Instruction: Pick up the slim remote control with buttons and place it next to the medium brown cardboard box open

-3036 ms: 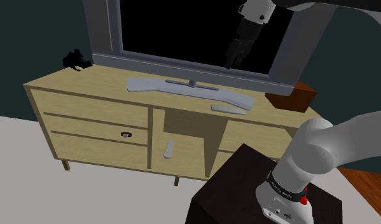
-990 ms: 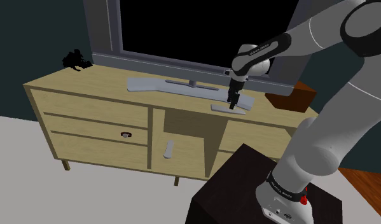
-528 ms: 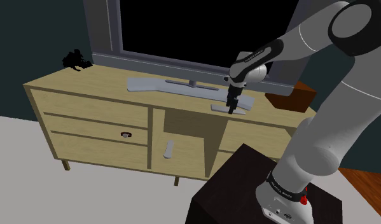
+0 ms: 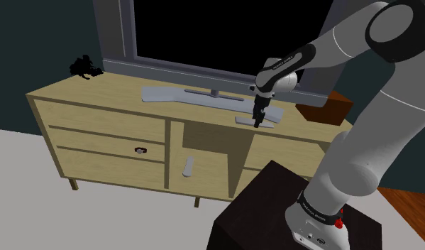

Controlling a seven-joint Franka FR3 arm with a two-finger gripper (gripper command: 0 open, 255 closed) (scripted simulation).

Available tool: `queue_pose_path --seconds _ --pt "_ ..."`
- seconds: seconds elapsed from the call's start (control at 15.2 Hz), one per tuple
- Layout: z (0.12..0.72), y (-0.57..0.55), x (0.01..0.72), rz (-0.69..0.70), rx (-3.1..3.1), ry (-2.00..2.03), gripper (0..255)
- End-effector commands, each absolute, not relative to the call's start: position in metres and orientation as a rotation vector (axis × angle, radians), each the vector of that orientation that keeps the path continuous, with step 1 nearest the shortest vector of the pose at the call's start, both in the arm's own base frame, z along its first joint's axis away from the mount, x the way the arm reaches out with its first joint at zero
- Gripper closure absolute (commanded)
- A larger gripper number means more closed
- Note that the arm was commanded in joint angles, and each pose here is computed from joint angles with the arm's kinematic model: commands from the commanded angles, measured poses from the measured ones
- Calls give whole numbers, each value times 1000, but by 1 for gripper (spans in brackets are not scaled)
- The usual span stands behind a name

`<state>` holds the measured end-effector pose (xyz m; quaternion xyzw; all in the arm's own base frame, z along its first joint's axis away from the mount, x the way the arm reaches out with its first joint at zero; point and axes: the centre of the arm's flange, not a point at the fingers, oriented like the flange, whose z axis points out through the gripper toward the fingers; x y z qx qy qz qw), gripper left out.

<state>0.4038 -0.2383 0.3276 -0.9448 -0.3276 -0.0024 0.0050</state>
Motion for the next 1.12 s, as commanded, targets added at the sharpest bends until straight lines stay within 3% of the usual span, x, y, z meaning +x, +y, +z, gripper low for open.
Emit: queue_pose_path --seconds 0.0,0.46,1.06 --pt "327 -238 404 -7 -2959 -1026 255" --pt "327 -238 404 -7 -2959 -1026 255" --pt "375 -238 404 -7 -2959 -1026 255"
